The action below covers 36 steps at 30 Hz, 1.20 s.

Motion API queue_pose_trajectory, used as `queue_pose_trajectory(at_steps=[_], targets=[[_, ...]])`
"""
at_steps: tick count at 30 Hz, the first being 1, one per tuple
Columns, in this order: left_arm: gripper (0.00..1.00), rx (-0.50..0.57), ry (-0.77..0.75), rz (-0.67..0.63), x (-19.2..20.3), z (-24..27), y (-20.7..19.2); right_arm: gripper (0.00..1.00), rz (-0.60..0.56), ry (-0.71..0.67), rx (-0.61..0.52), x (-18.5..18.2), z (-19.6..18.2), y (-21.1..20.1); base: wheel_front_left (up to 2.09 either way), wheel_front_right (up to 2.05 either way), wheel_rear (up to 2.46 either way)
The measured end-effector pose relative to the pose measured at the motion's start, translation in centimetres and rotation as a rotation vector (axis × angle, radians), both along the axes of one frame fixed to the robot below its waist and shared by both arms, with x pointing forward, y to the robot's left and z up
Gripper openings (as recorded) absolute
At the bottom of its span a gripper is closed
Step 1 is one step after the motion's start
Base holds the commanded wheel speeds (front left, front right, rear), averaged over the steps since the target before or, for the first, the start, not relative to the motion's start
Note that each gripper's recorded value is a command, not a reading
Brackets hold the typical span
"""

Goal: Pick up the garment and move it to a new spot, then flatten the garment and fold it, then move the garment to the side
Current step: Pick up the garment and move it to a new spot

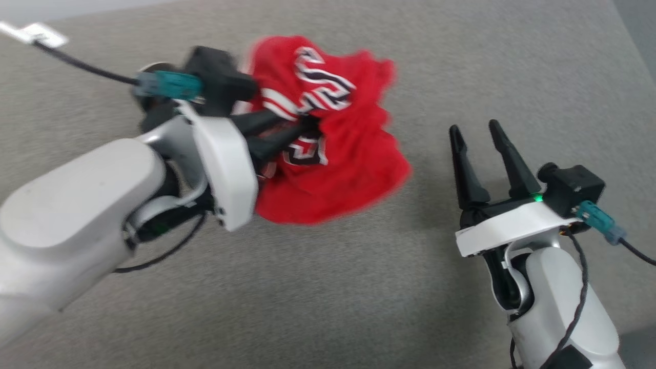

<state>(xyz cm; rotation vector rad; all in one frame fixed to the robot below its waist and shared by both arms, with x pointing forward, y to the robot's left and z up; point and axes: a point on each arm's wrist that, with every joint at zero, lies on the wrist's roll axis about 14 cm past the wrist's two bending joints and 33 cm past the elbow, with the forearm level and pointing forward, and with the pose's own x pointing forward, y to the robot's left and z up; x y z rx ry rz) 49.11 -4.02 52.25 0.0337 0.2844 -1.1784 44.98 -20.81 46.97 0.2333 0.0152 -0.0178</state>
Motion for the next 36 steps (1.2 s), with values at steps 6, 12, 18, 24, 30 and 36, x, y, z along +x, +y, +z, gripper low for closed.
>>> queue_pose_trajectory(at_steps=[6, 12, 18, 24, 30, 36], targets=[[0.00, 0.035, 0.071, -0.192, -2.8, -2.3, -5.1, 1.00, -0.115, 0.020, 0.028, -1.8, -0.6, -3.7, 0.00, 0.00, 0.00], [0.00, 0.275, 0.232, -0.241, -3.5, -10.3, -4.2, 1.00, -0.209, 0.058, 0.047, -4.2, -1.6, -6.4, 0.00, 0.00, 0.00], [0.00, 0.452, 0.288, -0.247, -2.8, -14.7, -2.7, 1.00, -0.261, 0.071, 0.057, -5.7, -1.7, -7.7, 0.00, 0.00, 0.00], [0.00, 0.499, 0.270, -0.274, -2.4, -16.2, -2.9, 1.00, -0.276, 0.080, 0.060, -5.9, -2.0, -8.1, 0.00, 0.00, 0.00], [1.00, 0.473, 0.218, -0.264, -2.1, -15.6, -3.0, 1.00, -0.261, 0.081, 0.045, -5.5, -2.1, -7.8, 0.00, 0.00, 0.00], [1.00, 0.356, 0.165, -0.169, -1.3, -12.6, -1.9, 1.00, -0.213, 0.076, 0.013, -4.4, -2.1, -6.7, 0.00, 0.00, 0.00]])
